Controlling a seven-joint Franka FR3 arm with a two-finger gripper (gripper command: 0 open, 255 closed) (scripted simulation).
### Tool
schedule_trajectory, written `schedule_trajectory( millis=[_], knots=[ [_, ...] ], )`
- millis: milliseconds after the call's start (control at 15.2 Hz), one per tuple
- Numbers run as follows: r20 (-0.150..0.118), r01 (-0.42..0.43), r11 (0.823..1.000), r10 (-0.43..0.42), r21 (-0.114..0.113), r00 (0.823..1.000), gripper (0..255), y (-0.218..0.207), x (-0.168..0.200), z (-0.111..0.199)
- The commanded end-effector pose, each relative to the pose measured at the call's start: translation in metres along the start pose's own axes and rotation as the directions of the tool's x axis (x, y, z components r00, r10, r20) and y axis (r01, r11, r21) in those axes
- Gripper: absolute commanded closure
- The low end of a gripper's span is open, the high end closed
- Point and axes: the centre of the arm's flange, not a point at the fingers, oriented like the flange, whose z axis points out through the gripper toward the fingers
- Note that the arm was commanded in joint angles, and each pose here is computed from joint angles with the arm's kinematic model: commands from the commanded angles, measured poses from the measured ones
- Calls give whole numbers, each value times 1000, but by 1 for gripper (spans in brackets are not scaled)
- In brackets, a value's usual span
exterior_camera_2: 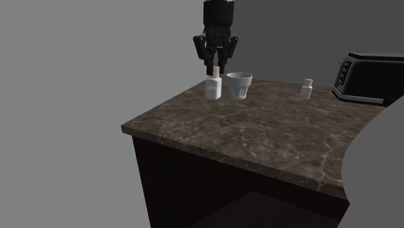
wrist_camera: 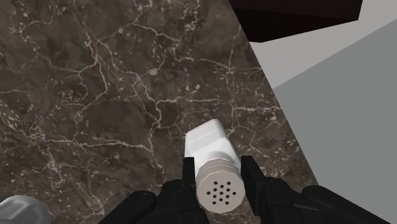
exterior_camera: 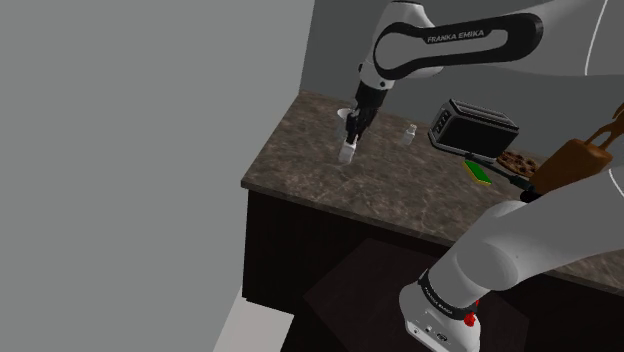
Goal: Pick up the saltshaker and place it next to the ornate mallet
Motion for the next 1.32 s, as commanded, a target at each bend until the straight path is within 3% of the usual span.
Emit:
schedule_trajectory(
  millis=[0, 660, 1254],
  knots=[
    [0, 0, 1000, 0, 0, 1000, 255, 0, 0, -11],
    [0, 0, 1000, 0, 0, 1000, 255, 0, 1, -60],
    [0, 0, 1000, 0, 0, 1000, 255, 68, -96, -63]
  ],
)
